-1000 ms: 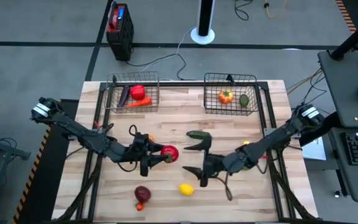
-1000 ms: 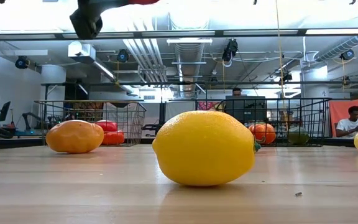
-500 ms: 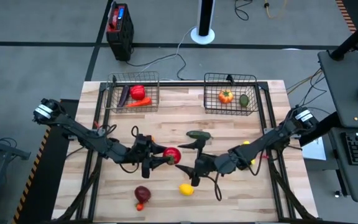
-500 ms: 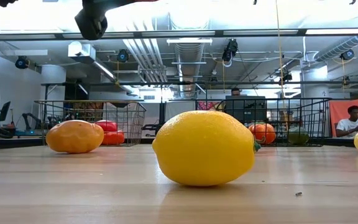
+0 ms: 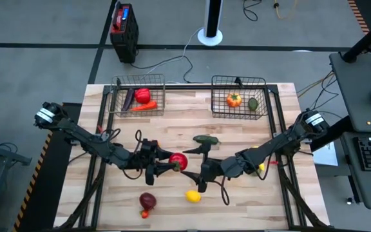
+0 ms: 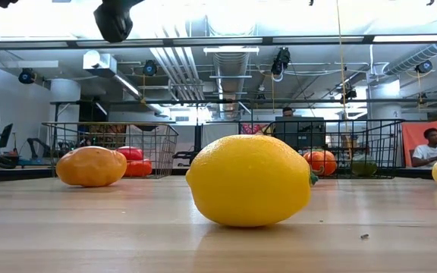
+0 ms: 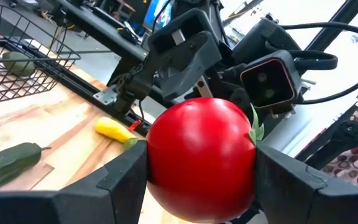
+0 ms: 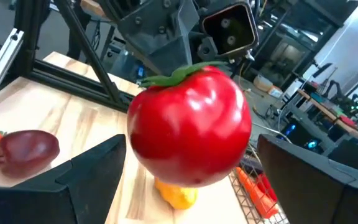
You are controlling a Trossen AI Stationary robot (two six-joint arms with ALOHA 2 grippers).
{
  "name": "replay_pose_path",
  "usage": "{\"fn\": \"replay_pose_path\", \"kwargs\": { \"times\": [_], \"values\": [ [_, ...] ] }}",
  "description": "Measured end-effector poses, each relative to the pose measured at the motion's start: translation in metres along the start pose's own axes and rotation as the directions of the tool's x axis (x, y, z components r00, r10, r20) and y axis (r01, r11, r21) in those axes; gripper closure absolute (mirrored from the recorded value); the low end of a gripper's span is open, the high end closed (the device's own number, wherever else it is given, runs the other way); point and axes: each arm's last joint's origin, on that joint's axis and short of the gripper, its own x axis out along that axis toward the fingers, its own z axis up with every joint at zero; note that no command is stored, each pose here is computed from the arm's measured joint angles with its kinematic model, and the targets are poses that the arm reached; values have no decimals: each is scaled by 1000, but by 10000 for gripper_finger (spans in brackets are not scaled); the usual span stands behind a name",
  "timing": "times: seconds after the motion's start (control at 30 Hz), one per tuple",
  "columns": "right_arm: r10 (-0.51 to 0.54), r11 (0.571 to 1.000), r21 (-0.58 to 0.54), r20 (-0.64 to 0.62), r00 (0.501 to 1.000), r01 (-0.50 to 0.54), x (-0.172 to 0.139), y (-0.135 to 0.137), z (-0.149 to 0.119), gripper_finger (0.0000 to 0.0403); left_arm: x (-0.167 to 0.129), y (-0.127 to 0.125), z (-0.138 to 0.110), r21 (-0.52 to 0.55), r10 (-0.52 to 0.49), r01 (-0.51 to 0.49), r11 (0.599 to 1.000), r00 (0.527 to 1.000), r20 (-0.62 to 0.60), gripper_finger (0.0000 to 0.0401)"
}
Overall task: Sort produce into baskets
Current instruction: Put the large tomato into the black wire basket
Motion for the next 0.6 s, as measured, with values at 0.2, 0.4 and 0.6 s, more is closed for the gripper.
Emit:
{"fn": "replay_pose_path", "kwargs": {
  "times": [0.2,0.4,0.6],
  "values": [
    [5,1000,-11,4,1000,-5,1,-2,0,52,0,0,0,11,7,-7,1000,1000,7,166],
    [34,999,-6,18,999,-34,4,-5,-1,76,0,0,0,12,16,-16,1000,1000,13,154],
    [32,999,3,17,999,-32,4,-5,-1,105,0,1,0,12,20,-20,1000,1000,17,137]
  ]
}}
